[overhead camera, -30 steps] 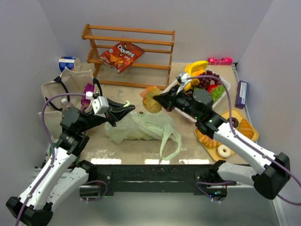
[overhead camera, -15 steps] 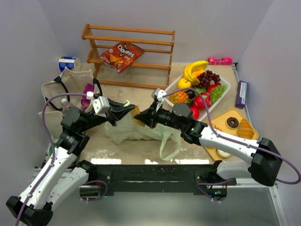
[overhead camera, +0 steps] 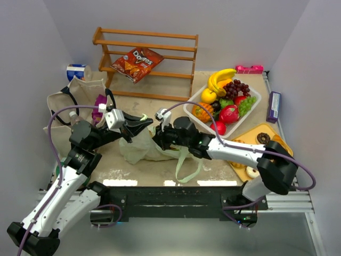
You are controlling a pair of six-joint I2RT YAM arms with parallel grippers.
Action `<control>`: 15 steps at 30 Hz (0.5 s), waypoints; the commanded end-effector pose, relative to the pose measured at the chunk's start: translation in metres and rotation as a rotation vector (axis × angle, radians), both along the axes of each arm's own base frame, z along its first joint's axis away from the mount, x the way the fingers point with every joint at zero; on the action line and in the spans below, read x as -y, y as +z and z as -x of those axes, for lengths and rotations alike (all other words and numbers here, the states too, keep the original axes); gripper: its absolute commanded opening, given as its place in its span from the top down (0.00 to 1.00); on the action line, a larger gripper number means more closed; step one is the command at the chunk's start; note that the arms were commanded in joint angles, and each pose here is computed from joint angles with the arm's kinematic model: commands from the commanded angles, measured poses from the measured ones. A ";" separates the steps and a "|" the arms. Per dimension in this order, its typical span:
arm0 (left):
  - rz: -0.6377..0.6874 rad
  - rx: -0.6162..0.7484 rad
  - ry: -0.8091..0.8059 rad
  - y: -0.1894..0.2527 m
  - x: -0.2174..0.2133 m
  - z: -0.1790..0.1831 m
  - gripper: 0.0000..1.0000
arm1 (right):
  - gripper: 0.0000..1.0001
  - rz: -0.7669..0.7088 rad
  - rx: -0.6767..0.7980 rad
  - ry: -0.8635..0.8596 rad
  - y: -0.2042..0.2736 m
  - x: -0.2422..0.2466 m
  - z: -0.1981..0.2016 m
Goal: Place the mixed food into the grocery bags and tie them
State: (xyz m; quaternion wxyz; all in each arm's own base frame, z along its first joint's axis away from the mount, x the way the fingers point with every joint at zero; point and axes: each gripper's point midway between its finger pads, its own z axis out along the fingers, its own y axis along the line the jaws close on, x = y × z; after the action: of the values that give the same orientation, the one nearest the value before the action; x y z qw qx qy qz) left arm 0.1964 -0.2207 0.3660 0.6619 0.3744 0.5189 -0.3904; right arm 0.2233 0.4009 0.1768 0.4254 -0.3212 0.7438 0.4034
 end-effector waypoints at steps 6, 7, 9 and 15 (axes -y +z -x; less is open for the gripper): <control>0.014 0.072 0.047 0.015 -0.006 -0.004 1.00 | 0.38 0.000 0.099 -0.031 0.049 0.010 -0.005; 0.012 0.069 0.055 0.015 -0.007 -0.005 1.00 | 0.26 0.000 0.104 -0.036 0.053 0.013 -0.004; 0.011 0.072 0.066 0.015 -0.008 -0.006 1.00 | 0.19 -0.010 0.114 -0.055 0.069 0.025 0.000; 0.016 0.078 0.087 0.015 -0.011 -0.007 1.00 | 0.16 0.059 0.141 -0.233 0.092 0.083 -0.001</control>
State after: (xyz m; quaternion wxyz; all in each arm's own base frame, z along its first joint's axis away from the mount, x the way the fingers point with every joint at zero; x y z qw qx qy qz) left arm 0.2042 -0.2162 0.3621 0.6681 0.3635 0.5325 -0.3714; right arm 0.2192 0.3562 0.2376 0.4737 -0.3071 0.7439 0.3576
